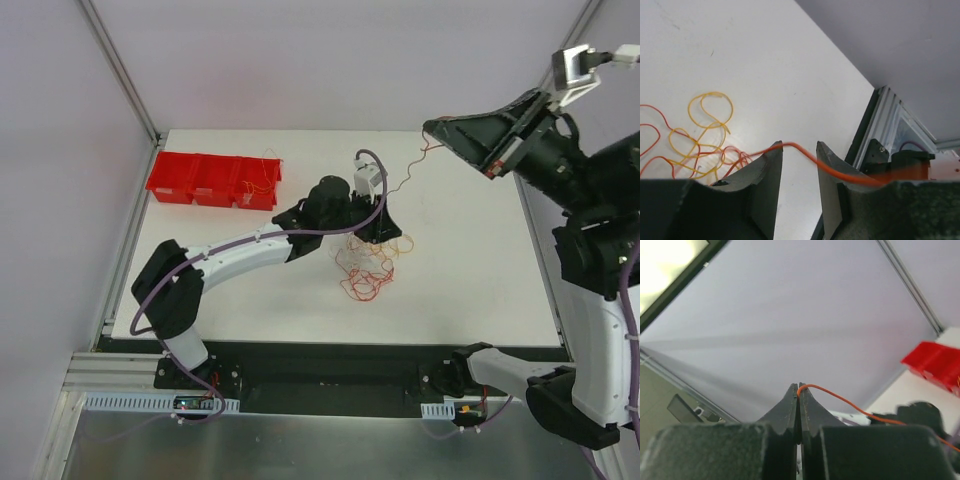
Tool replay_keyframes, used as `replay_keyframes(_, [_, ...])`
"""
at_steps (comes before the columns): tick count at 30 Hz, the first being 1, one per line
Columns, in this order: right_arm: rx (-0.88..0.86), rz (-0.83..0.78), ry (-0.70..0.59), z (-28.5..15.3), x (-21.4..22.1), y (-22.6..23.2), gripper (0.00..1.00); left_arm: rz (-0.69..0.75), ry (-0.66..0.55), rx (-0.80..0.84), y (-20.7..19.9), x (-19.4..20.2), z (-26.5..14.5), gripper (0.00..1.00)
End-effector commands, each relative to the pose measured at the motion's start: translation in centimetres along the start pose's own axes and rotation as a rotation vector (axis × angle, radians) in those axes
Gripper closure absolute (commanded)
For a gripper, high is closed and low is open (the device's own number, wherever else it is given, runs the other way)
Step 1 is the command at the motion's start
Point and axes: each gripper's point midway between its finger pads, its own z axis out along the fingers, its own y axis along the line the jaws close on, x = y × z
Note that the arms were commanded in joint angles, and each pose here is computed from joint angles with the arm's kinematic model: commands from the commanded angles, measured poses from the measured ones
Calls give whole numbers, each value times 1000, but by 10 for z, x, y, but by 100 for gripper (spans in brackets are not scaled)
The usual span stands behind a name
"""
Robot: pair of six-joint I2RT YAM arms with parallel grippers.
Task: Untangle the cables
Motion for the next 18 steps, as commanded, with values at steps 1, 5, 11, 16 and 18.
replay_keyframes(1, [-177,-56,-123,-13,-38,75,100,-50,28,-24,19,5,9,69])
replay_keyframes(5, [-266,-128,-195,-24,-58,115,100,-93,52,-38,34,11,9,68])
replay_keyframes(11, [-366,-164,-278,-33,-76,145,100,-222,125,-107,74,37,19,71])
replay_keyframes(16, [-429,-209,-330,-42,-86,168,100,-363,255,-243,113,69,19,73])
replay_keyframes(18, [-445,-212,-341,-44,-89,173,100,-437,330,-290,126,82,11,76])
